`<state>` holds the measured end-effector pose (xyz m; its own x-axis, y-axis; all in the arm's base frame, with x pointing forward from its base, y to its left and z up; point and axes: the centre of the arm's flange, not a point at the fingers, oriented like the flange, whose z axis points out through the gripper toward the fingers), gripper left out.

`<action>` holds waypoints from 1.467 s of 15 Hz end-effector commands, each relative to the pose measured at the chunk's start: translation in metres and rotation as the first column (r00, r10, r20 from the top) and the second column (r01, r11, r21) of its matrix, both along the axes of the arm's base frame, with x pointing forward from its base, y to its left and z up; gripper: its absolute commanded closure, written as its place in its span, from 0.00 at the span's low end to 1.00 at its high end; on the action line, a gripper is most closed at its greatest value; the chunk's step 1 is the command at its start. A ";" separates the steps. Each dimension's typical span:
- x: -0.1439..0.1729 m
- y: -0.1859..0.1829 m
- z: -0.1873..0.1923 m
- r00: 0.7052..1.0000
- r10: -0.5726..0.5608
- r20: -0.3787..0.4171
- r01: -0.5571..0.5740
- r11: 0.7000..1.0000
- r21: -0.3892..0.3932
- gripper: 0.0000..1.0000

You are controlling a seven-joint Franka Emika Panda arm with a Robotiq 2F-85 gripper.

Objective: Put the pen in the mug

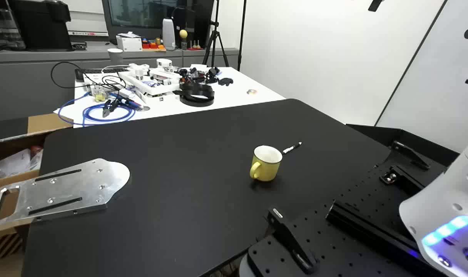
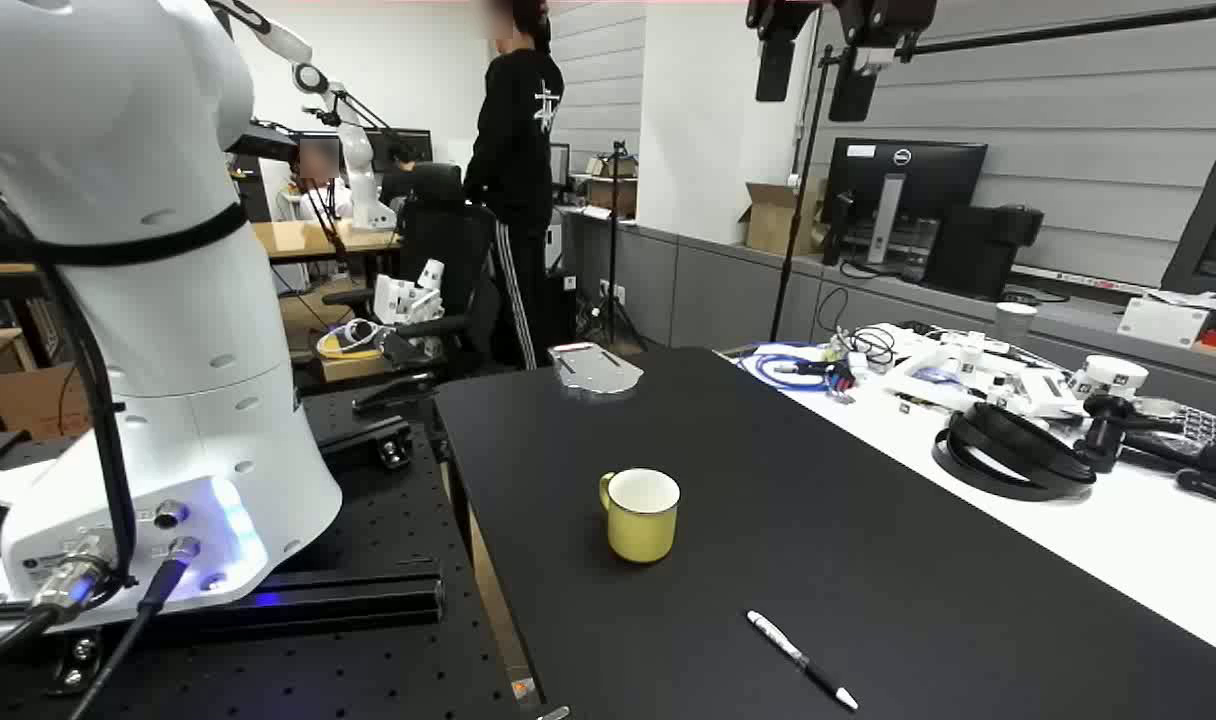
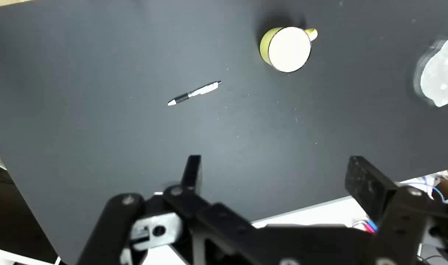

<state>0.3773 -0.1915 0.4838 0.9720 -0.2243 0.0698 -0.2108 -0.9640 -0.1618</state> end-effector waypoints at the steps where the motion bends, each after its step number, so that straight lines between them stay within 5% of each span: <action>1: 0.000 0.000 0.000 1.000 0.000 0.001 0.000 1.000 0.000 0.00; 13: 0.000 0.000 0.001 1.000 0.000 0.004 0.000 1.000 -0.001 0.00; 14: 0.005 -0.004 0.001 0.997 -0.072 0.023 0.073 0.997 -0.037 0.00; 18: 0.048 -0.020 0.004 0.955 -0.268 0.124 0.277 0.959 -0.060 0.00; 22: 0.108 -0.027 -0.004 0.878 -0.440 0.190 0.454 0.890 -0.039 0.00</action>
